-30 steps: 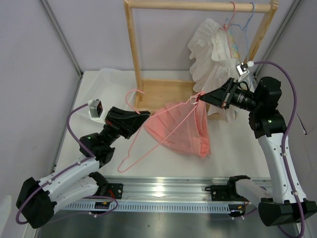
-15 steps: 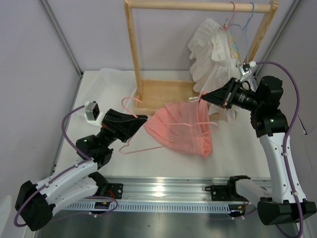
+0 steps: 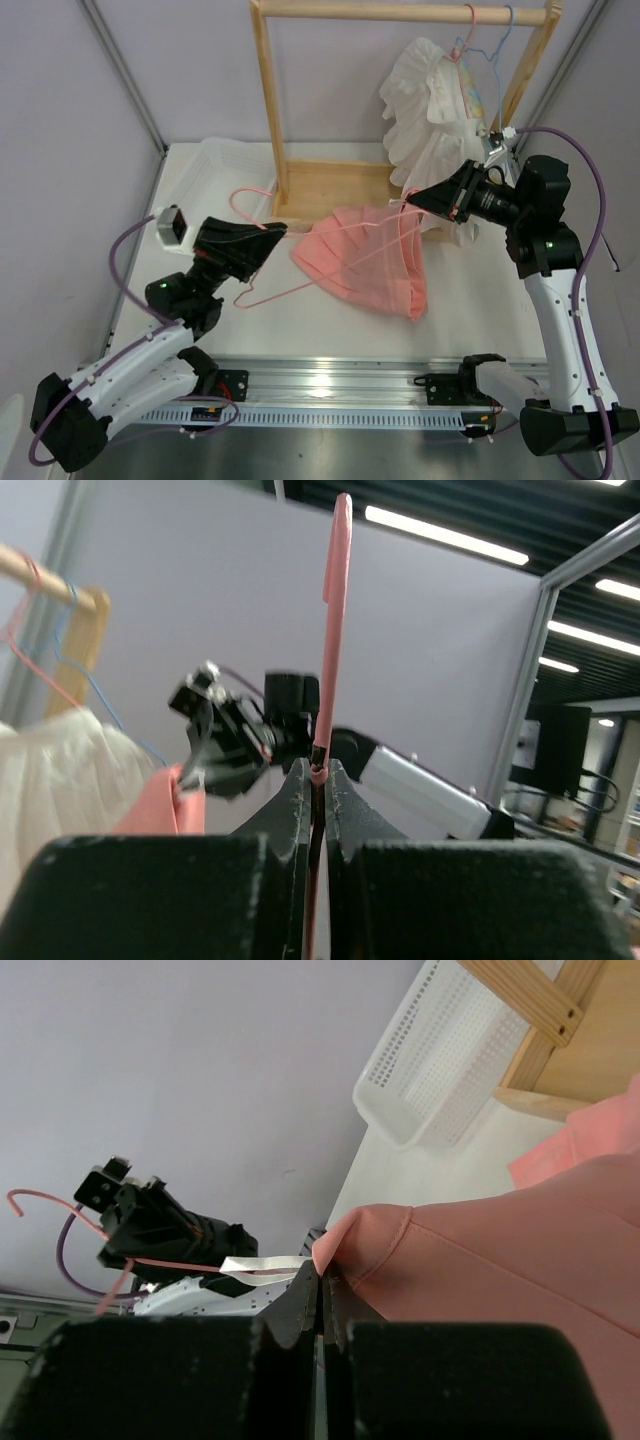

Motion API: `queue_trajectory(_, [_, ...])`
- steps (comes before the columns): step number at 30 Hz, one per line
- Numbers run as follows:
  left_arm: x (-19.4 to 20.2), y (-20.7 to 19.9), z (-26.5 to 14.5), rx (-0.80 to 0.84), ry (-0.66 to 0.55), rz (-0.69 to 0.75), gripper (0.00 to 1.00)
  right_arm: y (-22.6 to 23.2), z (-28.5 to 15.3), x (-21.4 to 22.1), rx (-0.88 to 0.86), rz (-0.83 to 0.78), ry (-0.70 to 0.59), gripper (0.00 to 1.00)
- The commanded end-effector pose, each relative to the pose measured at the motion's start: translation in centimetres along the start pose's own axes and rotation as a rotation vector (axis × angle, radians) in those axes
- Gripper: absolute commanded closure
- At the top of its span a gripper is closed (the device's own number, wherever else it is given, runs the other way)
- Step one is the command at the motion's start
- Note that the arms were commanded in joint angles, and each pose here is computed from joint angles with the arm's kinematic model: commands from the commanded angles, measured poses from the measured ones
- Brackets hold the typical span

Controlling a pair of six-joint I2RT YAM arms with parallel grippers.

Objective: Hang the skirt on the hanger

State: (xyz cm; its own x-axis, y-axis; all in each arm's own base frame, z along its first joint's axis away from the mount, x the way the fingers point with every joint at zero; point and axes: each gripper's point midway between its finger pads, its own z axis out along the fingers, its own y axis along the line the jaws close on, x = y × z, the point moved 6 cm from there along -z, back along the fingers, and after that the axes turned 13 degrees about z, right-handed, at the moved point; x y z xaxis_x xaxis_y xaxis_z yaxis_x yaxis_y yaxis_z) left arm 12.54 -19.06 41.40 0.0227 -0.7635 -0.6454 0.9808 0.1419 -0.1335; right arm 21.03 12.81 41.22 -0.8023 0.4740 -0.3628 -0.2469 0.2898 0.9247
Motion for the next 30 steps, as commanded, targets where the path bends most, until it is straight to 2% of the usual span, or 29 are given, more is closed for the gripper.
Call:
queue_trajectory(1, [-4.9, -1.7, -0.7, 0.018, -0.198, 0.181, 1.00, 1.9, -0.9, -0.1, -0.033, -0.076, -0.056, 1.00])
queue_trajectory(12, [-2.7, 0.4, -3.2, -0.204, -0.098, 0.095, 1.00, 2.9, -1.9, -1.2, -0.027, -0.067, -0.270, 1.00])
queue_trajectory(15, [-1.5, 1.6, -3.9, -0.275, -0.051, 0.086, 1.00, 2.9, -2.1, -1.0, -0.042, -0.069, -0.294, 1.00])
queue_trajectory(24, [0.2, 2.8, -3.4, -0.289, 0.004, 0.036, 1.00, 3.1, -2.2, -0.1, -0.013, -0.133, -0.356, 1.00])
queue_trajectory(30, [1.1, 3.1, -3.4, -0.324, 0.040, 0.031, 1.00, 3.0, -0.5, 0.9, 0.045, -0.207, -0.406, 1.00])
